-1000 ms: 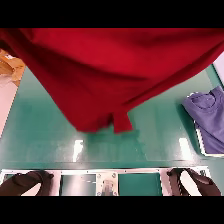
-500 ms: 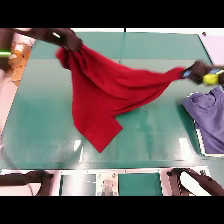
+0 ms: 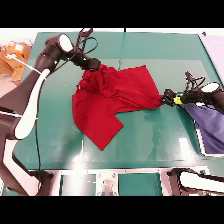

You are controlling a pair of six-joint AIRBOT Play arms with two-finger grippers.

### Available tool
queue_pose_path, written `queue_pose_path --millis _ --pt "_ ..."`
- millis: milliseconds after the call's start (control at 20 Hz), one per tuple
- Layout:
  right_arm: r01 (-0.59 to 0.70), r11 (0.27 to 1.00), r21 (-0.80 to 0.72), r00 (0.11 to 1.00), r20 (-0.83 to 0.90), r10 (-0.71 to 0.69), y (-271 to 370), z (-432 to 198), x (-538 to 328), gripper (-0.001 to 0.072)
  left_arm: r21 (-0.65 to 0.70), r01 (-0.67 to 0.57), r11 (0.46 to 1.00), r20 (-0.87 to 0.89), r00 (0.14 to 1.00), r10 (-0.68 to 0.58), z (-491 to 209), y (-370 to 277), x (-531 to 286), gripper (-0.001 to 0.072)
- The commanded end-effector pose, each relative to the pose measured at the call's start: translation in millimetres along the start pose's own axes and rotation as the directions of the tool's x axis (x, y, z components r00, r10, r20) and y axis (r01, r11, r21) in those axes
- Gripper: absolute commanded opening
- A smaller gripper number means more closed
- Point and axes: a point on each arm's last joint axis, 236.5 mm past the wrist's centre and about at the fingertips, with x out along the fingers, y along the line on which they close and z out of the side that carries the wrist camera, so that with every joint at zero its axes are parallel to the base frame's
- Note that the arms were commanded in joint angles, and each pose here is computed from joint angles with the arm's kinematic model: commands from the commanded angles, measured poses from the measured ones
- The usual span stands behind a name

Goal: Fold the shirts.

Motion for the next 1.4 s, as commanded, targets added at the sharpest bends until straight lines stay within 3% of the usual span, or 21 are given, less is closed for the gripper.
queue_pose_path --millis 0,350,450,550,700,750,800,850,1050,1250,1300,1350 --pt "0.003 1.0 -0.017 1.0 0.026 -0.002 0 18 3 0.0017 -0.068 0.03 0.997 -0.228 0.973 -0.045 -47 5 -45 0.0023" --pt "-0.014 0.999 -0.048 0.998 0.057 0.017 13 37 -13 0.0017 -0.138 -0.073 0.988 -0.399 0.917 0.012 -145 11 -96 0.0022" --pt "0.003 0.998 -0.059 0.999 0.048 0.0 9 35 -13 0.0017 -0.22 -0.105 0.97 -0.419 0.908 0.003 -190 17 -97 0.0022" --pt "0.018 0.998 -0.055 0.998 0.053 -0.015 2 37 -15 0.0017 -0.346 -0.135 0.928 -0.433 0.901 -0.031 -238 25 -92 0.0022" --pt "0.021 0.999 -0.043 0.998 0.059 -0.018 -3 39 -18 0.0017 -0.572 -0.124 0.811 -0.375 0.919 -0.124 -284 31 -68 0.0025" --pt "0.02 0.999 -0.043 0.998 0.057 -0.017 -3 39 -18 0.0017 -0.629 -0.135 0.766 -0.359 0.924 -0.132 -294 34 -58 0.0146" --pt "0.02 0.999 -0.043 0.998 0.055 -0.017 -3 38 -18 0.0017 -0.663 -0.126 0.738 -0.332 0.933 -0.139 -299 33 -48 0.0514" --pt "0.019 0.999 -0.043 0.998 0.055 -0.017 -3 38 -18 0.0017 -0.707 -0.093 0.701 -0.278 0.948 -0.155 -297 29 -36 0.0598" --pt "0.02 0.999 -0.044 0.998 0.054 -0.017 -3 38 -18 0.0017 -0.785 0.031 0.619 -0.094 0.981 -0.169 -285 25 -9 0.0588" --pt "0.02 0.999 -0.044 0.998 0.056 -0.018 -3 39 -18 0.0017 -0.822 0.025 0.569 -0.099 0.978 -0.185 -297 30 12 0.0587" --pt "0.02 0.999 -0.044 0.998 0.056 -0.018 -3 39 -18 0.0017 -0.824 0.029 0.566 -0.085 0.981 -0.174 -295 33 15 0.054" --pt "0.02 0.999 -0.044 0.998 0.055 -0.017 -3 38 -18 0.0017 -0.809 0.053 0.585 -0.063 0.982 -0.176 -288 33 15 0.0176"
